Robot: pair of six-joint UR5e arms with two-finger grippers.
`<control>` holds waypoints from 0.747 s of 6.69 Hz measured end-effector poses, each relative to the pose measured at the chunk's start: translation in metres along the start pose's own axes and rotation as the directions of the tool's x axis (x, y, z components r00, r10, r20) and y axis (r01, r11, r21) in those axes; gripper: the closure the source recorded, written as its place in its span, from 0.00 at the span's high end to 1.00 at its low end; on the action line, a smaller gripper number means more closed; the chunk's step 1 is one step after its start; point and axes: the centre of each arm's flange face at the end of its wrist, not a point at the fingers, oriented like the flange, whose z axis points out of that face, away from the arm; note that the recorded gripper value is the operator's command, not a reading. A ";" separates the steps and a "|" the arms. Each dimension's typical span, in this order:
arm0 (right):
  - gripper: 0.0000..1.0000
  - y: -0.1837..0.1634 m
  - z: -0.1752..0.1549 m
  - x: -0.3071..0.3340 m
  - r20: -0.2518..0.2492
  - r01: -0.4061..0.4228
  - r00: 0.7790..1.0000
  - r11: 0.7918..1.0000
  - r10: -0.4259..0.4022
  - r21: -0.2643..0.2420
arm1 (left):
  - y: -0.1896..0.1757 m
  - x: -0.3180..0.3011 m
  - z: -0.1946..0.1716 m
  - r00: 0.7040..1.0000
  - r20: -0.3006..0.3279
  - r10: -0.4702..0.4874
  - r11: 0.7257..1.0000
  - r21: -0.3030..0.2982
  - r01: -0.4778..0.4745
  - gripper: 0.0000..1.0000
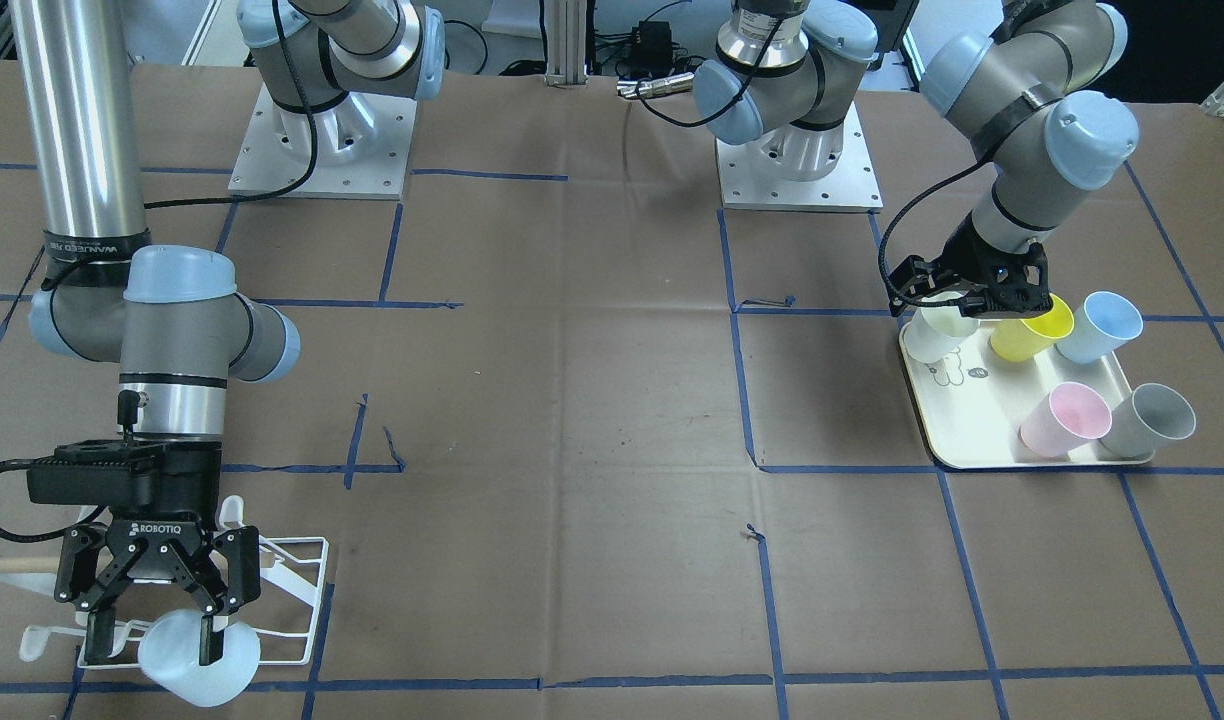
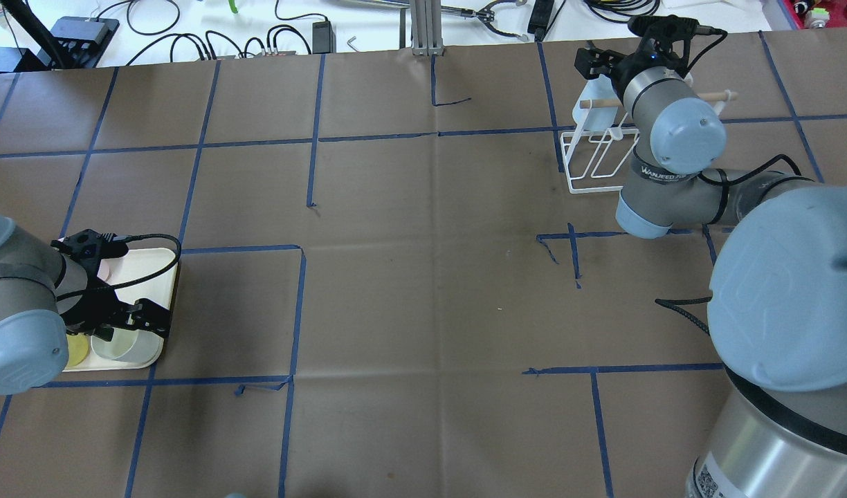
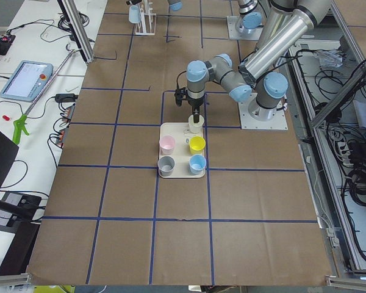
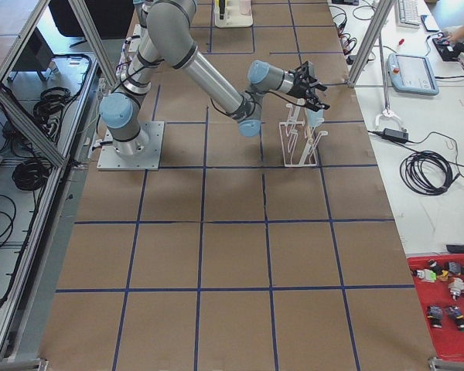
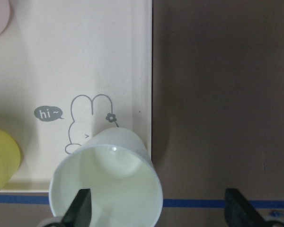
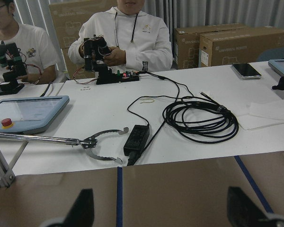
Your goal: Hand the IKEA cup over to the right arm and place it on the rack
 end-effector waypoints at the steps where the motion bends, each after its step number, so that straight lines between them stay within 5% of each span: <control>1: 1.00 -0.002 -0.001 -0.001 0.000 0.000 1.000 1.000 0.000 0.004 | -0.002 -0.001 0.005 1.000 0.000 0.001 1.000 -0.003 -0.001 0.87; 2: 1.00 -0.006 -0.003 -0.002 0.004 -0.004 1.000 1.000 0.004 0.010 | -0.003 -0.002 0.004 1.000 0.004 0.003 1.000 0.002 -0.003 0.58; 5: 1.00 -0.040 -0.033 -0.018 0.032 -0.013 0.999 0.998 0.011 0.067 | -0.009 -0.006 -0.006 1.000 0.019 0.003 1.000 0.021 -0.003 0.05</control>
